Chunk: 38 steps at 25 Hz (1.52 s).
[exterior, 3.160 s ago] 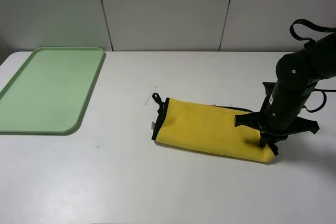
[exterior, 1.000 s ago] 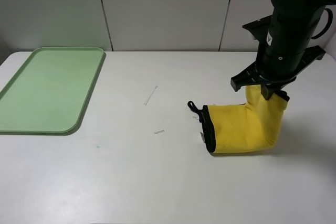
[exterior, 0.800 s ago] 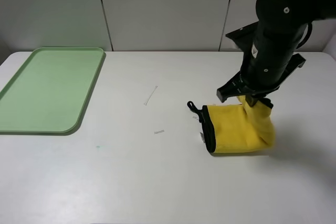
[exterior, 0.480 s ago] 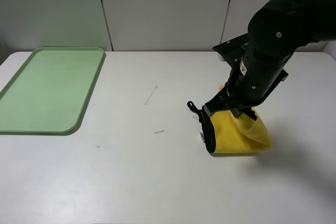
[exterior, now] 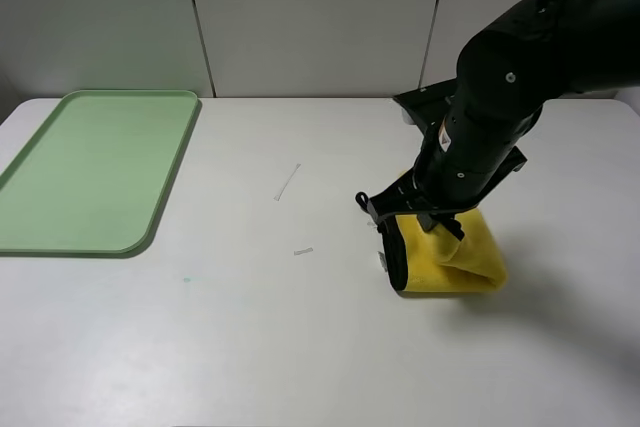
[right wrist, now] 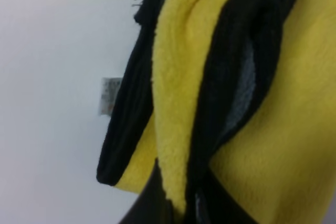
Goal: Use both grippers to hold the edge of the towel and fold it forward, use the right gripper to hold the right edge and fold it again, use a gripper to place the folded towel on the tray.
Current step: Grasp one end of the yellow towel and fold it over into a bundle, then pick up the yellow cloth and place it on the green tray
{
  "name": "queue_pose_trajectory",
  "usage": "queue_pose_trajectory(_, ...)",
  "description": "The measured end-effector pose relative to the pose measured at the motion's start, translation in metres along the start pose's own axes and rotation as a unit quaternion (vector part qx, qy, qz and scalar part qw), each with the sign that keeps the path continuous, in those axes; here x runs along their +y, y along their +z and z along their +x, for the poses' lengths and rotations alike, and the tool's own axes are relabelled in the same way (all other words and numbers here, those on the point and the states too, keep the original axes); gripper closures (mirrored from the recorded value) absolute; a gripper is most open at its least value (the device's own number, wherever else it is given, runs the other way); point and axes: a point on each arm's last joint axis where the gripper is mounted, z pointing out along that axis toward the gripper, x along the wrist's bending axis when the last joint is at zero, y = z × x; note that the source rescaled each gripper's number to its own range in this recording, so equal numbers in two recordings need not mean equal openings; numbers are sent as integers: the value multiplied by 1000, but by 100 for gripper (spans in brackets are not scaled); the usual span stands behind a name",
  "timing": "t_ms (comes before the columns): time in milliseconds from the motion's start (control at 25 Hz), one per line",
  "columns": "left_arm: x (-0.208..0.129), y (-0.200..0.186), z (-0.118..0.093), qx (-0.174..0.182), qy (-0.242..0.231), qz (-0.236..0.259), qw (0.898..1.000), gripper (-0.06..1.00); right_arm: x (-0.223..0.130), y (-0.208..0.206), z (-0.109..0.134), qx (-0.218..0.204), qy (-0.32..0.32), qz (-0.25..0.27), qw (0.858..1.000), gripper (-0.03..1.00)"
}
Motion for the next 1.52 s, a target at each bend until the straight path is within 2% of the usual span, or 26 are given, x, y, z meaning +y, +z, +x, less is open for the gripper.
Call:
queue_pose_trajectory(160,0,0,0,0,0,0,1000,-6,0,1,1,3,1,-2,1000,94)
queue_pose_trajectory(200,0,0,0,0,0,0,1000,-6,1,1,1,4,2,-3,1000,90)
queue_pose_trajectory(280,0,0,0,0,0,0,1000,-6,2,1,2,10,5,-10,1000,67)
queue_pose_trajectory(360,0,0,0,0,0,0,1000,-6,4,1,3,19,10,-18,1000,25)
queue_pose_trajectory(440,0,0,0,0,0,0,1000,-6,4,0,5,28,-3,-20,999,8)
queue_pose_trajectory(520,0,0,0,0,0,0,1000,-6,3,0,8,44,-14,-17,999,1)
queue_pose_trajectory(640,0,0,0,0,0,0,1000,-6,3,0,10,55,-29,-16,998,-2)
queue_pose_trajectory(960,0,0,0,0,0,0,1000,-6,-2,-11,7,50,-40,0,998,-3)
queue_pose_trajectory(1320,0,0,0,0,0,0,1000,-6,-26,-63,-5,37,-45,28,998,-3)
queue_pose_trajectory(1520,0,0,0,0,0,0,1000,-6,-45,-98,-14,32,-18,37,999,-3)
